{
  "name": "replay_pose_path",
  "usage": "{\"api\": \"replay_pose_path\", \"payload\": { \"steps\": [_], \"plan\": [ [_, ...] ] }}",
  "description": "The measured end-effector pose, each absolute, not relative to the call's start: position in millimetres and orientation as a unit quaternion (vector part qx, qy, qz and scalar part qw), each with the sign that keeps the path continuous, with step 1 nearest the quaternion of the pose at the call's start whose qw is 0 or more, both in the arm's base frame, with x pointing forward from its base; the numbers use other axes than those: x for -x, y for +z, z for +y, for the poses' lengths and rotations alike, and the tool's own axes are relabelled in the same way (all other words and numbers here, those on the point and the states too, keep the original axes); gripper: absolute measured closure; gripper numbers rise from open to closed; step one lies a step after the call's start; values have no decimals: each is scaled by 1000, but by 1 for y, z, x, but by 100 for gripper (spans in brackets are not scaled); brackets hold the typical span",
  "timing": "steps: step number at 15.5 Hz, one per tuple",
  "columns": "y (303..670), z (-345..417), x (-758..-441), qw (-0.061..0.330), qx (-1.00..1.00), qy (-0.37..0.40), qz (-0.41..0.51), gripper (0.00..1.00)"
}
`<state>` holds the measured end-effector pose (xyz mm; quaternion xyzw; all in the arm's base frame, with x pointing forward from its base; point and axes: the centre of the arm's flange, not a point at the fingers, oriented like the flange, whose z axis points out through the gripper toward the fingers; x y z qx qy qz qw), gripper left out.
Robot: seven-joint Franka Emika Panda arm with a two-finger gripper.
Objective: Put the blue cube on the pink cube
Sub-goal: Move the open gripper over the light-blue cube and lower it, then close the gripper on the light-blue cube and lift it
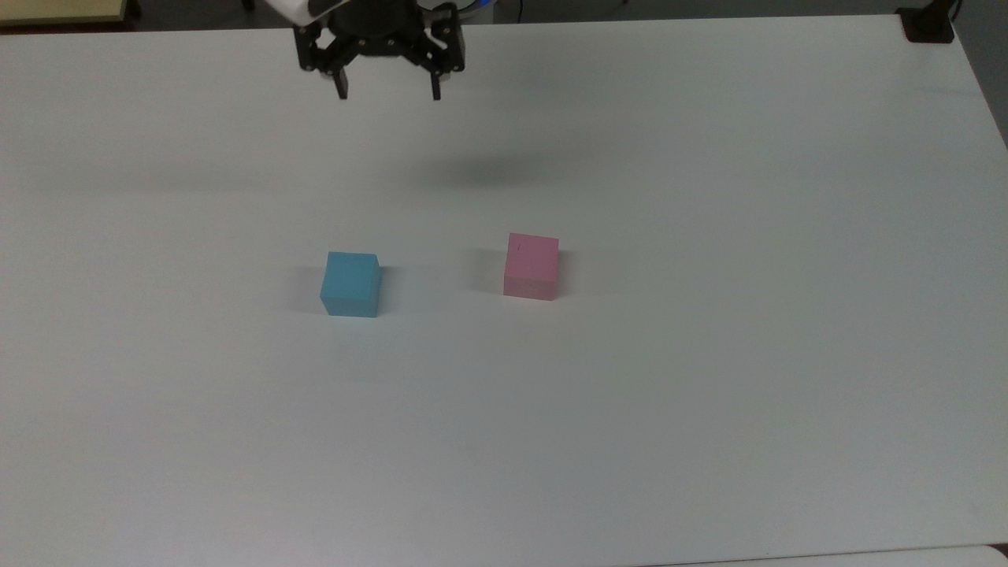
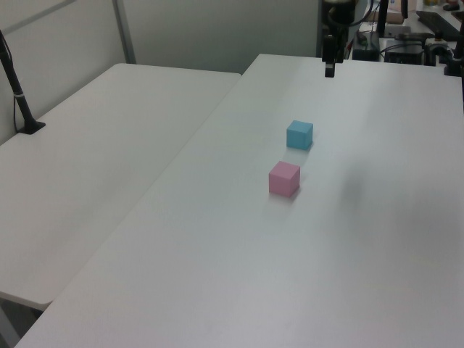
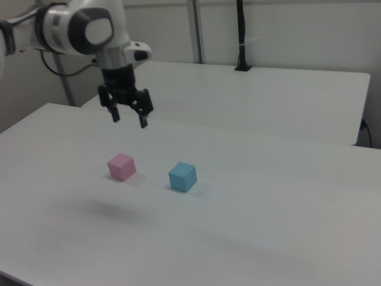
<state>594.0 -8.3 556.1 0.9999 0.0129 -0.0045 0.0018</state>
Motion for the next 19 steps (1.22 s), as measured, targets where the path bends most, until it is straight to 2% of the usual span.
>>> {"api": "replay_pose_path", "payload": {
  "steps": [8, 12, 15, 19],
  "plan": [
    [436, -58, -652, 3, -1000, -3, -21, 0],
    [362, -69, -674, 33, -998, -2, -46, 0],
    [338, -73, -680, 34, -998, 5, -55, 0],
    [336, -72, -682, 33, -998, 8, -56, 0]
  ]
}}
